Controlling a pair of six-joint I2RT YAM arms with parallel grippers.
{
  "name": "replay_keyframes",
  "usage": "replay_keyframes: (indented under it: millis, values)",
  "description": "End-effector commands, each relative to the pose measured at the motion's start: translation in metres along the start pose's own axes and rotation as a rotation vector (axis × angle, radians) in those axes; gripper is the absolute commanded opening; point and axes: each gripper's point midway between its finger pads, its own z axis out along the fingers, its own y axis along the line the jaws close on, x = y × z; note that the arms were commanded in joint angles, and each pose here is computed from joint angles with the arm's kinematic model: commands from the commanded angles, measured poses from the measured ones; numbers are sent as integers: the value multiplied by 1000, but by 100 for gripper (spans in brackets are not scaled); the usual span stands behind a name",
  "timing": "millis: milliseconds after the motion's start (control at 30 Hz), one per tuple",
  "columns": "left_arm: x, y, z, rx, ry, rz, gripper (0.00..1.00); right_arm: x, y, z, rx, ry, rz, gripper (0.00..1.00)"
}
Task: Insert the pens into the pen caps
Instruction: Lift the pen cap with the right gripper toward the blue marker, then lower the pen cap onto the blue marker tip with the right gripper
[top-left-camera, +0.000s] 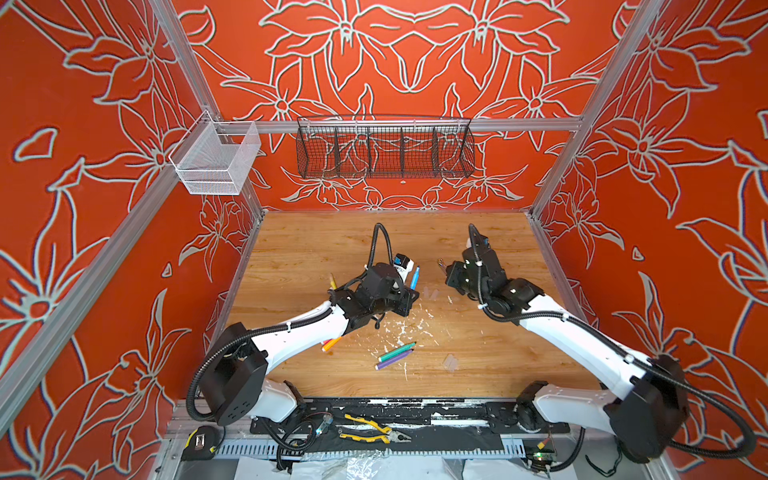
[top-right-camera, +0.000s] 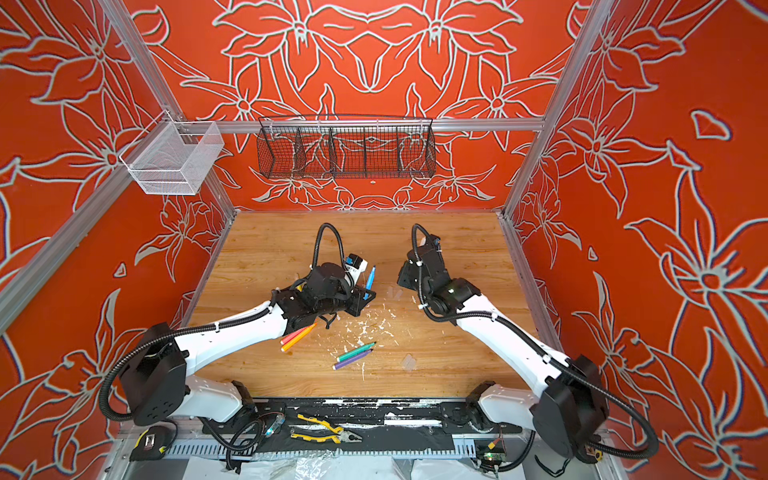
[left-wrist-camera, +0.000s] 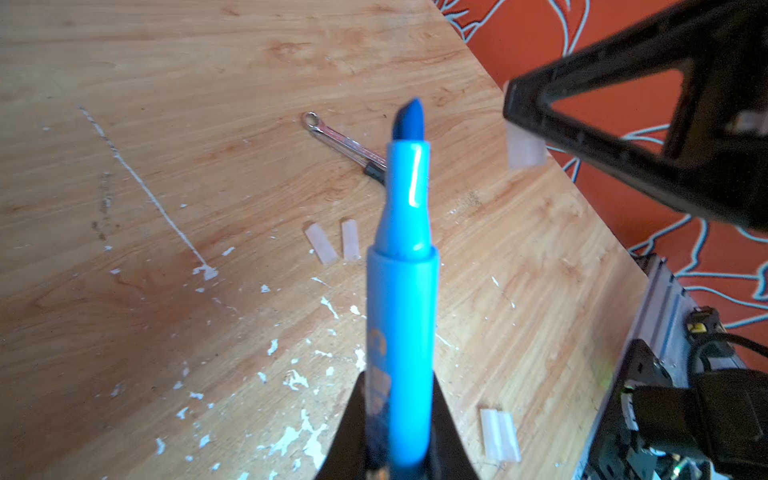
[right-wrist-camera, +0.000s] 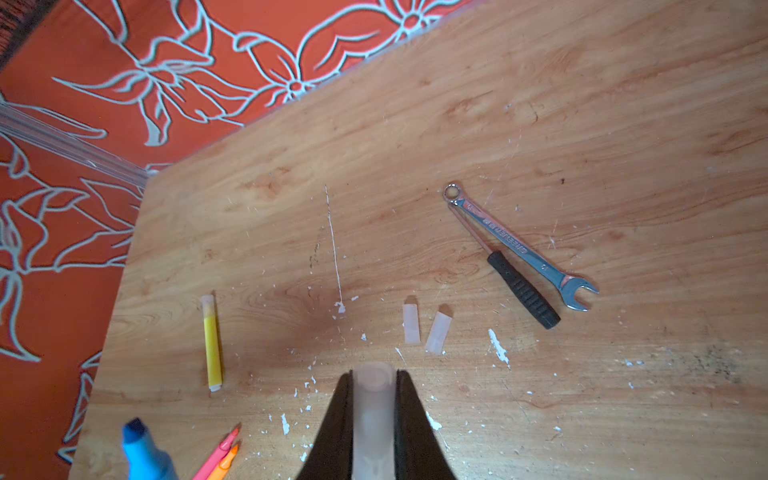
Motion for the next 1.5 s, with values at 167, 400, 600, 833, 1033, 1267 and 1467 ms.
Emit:
replay_keyframes:
  millis: [167, 400, 600, 833, 1033, 1267, 1467]
  values:
    - [-5, -32, 3, 78, -12, 92, 0, -15, -29, -39, -126, -255, 129, 4]
    - [-3, -47, 0, 130, -10, 123, 0, -17, 2, -48, -320, -264, 106, 4]
    - [-1, -53, -1, 147, -10, 138, 0, -13, 25, -49, -443, -236, 87, 3]
    - [0, -55, 0, 147, -7, 145, 0, -9, 28, -43, -459, -215, 96, 3]
    - [1, -53, 2, 138, -4, 144, 0, -6, 33, -39, -467, -189, 92, 3]
    - [2, -57, 3, 158, 0, 141, 0, -5, 42, -40, -529, -184, 95, 1]
    - [4, -57, 7, 163, 9, 129, 0, -4, 48, -42, -597, -201, 108, 0]
